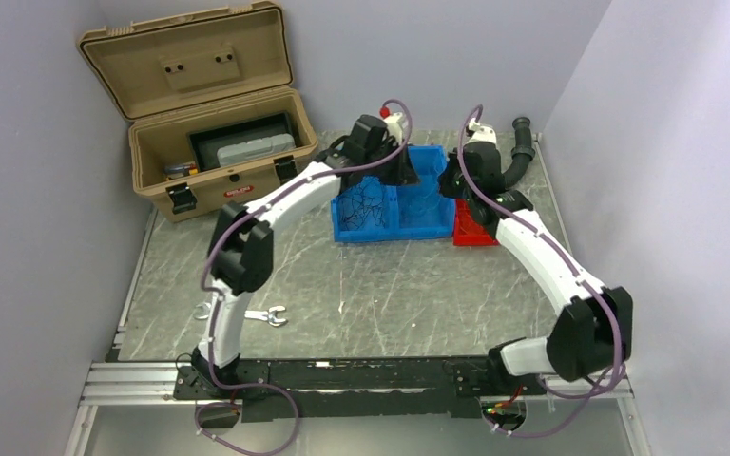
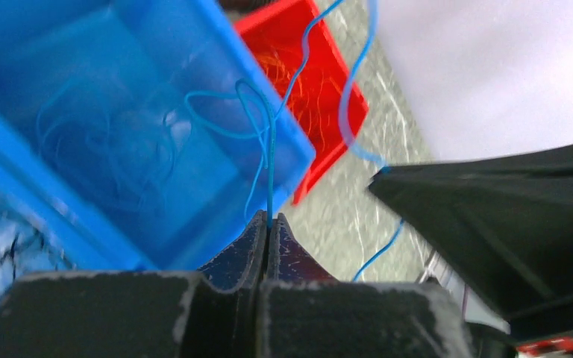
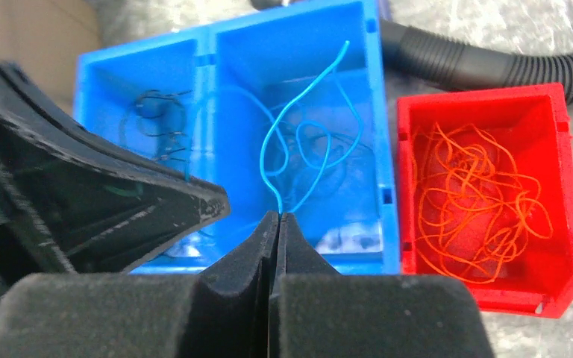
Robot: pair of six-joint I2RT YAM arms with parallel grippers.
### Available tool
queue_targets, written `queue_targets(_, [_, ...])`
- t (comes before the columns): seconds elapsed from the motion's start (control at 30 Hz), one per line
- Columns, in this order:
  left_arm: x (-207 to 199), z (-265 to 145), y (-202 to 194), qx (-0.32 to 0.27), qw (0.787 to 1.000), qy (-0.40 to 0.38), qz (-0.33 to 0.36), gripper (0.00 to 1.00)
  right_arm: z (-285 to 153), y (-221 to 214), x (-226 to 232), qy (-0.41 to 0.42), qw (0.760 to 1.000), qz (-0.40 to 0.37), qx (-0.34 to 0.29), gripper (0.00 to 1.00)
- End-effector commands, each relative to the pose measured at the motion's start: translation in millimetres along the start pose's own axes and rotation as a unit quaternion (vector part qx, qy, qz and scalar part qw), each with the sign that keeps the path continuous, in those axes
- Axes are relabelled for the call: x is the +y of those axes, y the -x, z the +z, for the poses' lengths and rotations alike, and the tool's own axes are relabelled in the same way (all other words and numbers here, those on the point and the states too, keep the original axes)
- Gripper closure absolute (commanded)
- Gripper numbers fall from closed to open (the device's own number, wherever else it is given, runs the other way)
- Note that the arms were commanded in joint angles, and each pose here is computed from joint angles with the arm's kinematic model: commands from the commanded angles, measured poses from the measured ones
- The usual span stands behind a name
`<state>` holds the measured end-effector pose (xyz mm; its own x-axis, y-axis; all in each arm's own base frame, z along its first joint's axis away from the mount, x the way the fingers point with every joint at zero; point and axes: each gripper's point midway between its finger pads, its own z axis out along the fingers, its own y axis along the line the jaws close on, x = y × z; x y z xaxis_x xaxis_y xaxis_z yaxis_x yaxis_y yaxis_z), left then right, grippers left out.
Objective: Untangle the cables
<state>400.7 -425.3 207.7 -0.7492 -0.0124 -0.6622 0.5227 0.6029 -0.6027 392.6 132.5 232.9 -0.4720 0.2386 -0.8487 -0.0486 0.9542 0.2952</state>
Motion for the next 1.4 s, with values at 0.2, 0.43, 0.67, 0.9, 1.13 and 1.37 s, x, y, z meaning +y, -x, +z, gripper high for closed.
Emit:
queue_targets(0.2, [8, 31, 34, 0.001, 0.999, 0.033, 0.042, 0.33, 78, -4, -22, 0.004, 0.999, 0.006, 0.046, 1.0])
queue_targets(0.43, [5, -15, 58, -0.039, 0.996, 0.057, 0.064, 0.14, 110, -11, -23, 0.014, 0.998, 0.002, 0.067, 1.0])
queue_targets(0.67, [-21, -80, 72, -0.089, 0.989, 0.065, 0.103, 0.08, 153, -31, -28, 0.002, 0.994, -0.02, 0.11, 1.0])
queue_targets(0.9, [-2, -156, 43, -0.125, 0.981, 0.105, 0.103, 0.01, 146, -25, -20, -0.001, 0.994, -0.033, 0.105, 0.75])
queue_targets(1.13, [46, -213, 0, -0.158, 0.965, 0.194, 0.081, 0.0, 86, 17, -7, 0.016, 0.998, -0.038, 0.053, 0.49])
queue_targets(1.37, [73, -249, -45, -0.207, 0.948, 0.227, 0.086, 0.01, 16, 34, 7, 0.061, 0.998, -0.022, -0.003, 0.05])
